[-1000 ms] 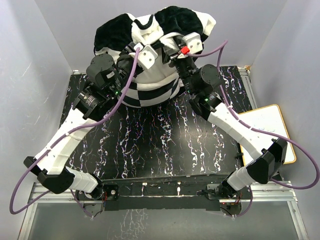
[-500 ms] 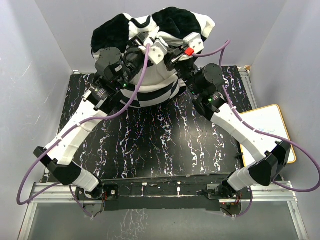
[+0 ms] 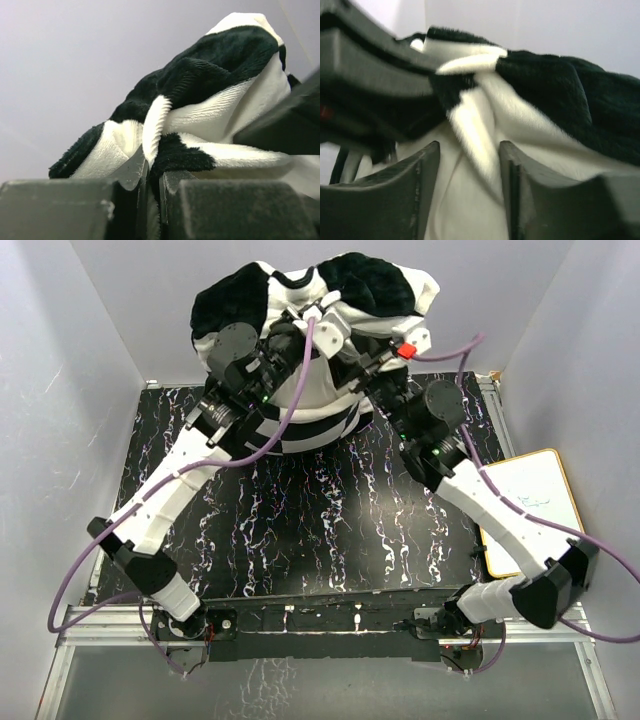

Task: Remove the pillowcase from the pillow
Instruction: Remove the pillow from the pillowcase.

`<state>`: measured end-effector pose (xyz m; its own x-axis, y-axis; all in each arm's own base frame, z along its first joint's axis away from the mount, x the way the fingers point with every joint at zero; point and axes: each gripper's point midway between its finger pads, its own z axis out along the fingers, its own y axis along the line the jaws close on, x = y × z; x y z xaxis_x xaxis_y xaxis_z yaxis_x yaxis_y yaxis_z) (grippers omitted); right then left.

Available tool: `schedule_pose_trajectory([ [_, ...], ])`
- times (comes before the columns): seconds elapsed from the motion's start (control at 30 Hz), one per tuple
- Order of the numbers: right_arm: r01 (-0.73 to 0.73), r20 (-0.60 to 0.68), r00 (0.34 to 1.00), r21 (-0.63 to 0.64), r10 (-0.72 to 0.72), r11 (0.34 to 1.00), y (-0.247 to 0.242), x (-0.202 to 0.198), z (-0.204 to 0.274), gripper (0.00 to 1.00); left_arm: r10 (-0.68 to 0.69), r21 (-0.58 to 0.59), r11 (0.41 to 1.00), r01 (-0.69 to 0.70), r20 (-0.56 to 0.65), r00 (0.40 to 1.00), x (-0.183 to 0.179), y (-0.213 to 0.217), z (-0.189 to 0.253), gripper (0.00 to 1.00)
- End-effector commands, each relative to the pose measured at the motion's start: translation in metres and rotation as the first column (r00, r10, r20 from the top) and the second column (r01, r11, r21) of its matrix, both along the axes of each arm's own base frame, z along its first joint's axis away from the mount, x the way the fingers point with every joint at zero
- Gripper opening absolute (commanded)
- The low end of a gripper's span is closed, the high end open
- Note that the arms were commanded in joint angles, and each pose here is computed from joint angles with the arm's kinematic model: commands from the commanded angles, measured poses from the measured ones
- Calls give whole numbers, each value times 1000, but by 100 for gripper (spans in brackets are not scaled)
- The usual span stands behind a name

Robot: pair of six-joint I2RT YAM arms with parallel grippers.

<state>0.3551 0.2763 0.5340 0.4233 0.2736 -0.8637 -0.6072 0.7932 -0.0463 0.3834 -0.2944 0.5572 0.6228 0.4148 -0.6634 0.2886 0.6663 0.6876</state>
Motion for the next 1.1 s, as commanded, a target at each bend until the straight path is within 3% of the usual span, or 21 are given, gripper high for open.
schedule_pose_trajectory([
  [0.0,-56,11,998,121,55,991,-28,-36,10,64,-57,-156,986,56,-6,998,-21,9,59,0],
  [0.13,-99,-38,993,189,109,977,-37,-56,-14,69,-179,-97,982,162,-201,963,-29,-14,31,0],
  [0.27,-104,-106,987,176,123,979,-29,-49,-27,71,-242,-72,970,231,-274,931,-38,-25,14,0],
  [0.53,29,-228,974,135,2,990,-19,12,-20,81,-276,-62,961,269,-292,916,-51,-23,8,0],
  [0.63,90,-215,975,172,-52,981,-24,25,-14,91,-276,-56,961,272,-282,919,-55,-19,11,0],
  [0.73,87,-192,980,143,-58,986,-14,37,-14,92,-294,-62,955,289,-288,911,-61,-18,10,0],
  [0.83,92,-228,972,112,-65,989,-2,53,-32,85,-310,-86,951,298,-281,908,-68,-16,16,0],
  [0.9,120,-268,959,88,-92,989,3,66,-55,72,-313,-101,950,296,-264,912,-70,-13,23,0],
  [1.0,169,-312,939,47,-146,984,8,77,-83,43,-310,-117,950,290,-234,921,-73,-8,32,0],
  [1.03,181,-319,934,32,-162,983,9,79,-91,24,-308,-120,950,288,-224,925,-74,-6,35,0],
  [1.07,190,-322,931,28,-171,981,8,78,-95,14,-306,-122,950,286,-210,929,-76,-4,39,0],
])
